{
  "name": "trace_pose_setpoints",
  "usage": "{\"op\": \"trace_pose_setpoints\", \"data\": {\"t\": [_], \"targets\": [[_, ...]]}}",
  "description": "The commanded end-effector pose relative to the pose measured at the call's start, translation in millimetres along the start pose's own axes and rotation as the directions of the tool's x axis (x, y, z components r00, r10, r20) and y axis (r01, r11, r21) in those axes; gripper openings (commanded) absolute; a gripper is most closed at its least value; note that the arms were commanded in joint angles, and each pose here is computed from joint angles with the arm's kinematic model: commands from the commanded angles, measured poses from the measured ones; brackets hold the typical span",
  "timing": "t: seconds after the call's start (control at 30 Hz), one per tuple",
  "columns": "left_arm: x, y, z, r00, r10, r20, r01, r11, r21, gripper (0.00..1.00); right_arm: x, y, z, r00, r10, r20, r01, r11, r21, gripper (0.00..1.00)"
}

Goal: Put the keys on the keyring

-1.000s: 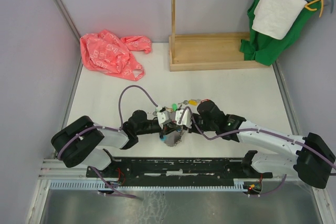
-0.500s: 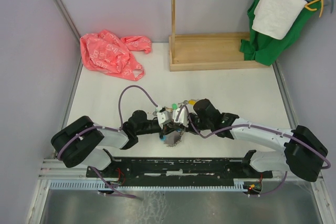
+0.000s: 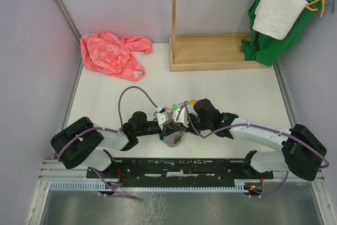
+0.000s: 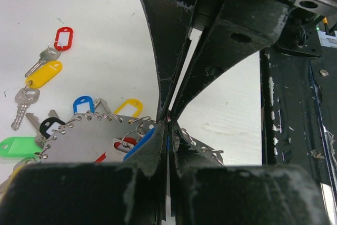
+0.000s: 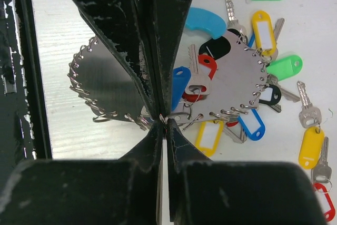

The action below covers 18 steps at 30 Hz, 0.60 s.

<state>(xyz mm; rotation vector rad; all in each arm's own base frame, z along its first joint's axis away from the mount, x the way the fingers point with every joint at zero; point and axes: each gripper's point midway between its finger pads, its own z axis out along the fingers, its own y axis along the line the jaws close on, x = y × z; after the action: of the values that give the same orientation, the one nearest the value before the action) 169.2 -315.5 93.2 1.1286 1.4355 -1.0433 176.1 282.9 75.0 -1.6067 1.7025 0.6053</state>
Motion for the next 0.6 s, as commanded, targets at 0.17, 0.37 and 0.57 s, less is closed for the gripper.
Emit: {"op": "trace_pose_setpoints", "data": {"t": [0.17,0.37,0.57], "targets": [[-11.0,15.6,-19.5,0.993,-0.108,0.053,0.114,0.983,-0.141,0.03,-23.1,-10.1,-13.2,0.995,-0.015,0.097,0.011,0.999,0.047,0.01],[7.1,25.5,-32.1,0.980,-0.197,-0.009,0.188,0.950,-0.251,0.03,-36.5,-9.9,-26.7,0.986,-0.045,0.159,0.034,0.997,0.072,0.01],[17.0,29.1,-37.1,0.969,-0.243,-0.050,0.219,0.930,-0.295,0.03,-43.7,-9.2,-30.4,0.981,-0.054,0.188,0.041,0.997,0.073,0.01]]}}
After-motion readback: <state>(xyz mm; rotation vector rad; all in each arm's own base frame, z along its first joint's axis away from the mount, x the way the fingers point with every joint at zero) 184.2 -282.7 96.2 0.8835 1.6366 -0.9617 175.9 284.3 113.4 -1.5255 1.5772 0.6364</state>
